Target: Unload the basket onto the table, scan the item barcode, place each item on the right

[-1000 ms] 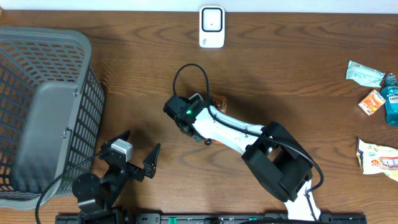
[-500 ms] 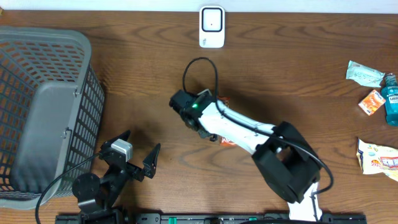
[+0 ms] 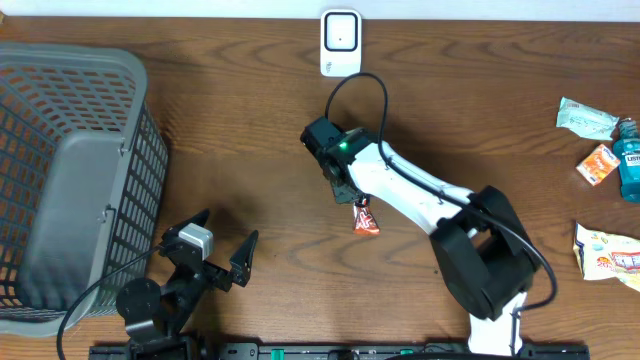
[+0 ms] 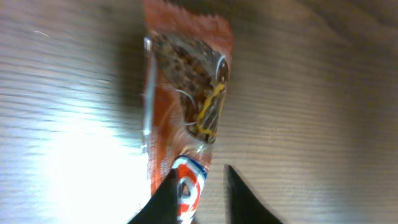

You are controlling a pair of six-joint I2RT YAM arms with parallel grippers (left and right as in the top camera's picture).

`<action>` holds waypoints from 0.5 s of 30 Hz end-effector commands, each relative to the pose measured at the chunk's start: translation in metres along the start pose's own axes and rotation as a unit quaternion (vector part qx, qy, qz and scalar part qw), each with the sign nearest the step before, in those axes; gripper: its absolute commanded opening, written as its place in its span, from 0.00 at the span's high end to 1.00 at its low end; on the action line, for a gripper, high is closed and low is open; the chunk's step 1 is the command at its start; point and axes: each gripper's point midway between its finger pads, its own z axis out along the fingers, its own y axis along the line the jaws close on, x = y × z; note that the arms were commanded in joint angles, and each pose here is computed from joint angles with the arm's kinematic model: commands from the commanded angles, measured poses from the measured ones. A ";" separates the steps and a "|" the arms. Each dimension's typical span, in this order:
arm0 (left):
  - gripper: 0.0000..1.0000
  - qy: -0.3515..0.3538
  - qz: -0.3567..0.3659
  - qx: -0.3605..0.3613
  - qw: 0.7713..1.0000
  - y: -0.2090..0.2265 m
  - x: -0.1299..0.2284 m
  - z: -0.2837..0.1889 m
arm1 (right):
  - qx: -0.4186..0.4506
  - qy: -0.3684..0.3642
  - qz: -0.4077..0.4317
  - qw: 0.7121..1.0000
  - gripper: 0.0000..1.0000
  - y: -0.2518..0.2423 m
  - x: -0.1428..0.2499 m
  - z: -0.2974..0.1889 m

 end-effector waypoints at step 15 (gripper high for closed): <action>0.02 0.013 -0.014 0.006 1.000 -0.001 0.011 0.001 | -0.104 -0.004 0.060 0.993 0.99 -0.012 -0.024 -0.017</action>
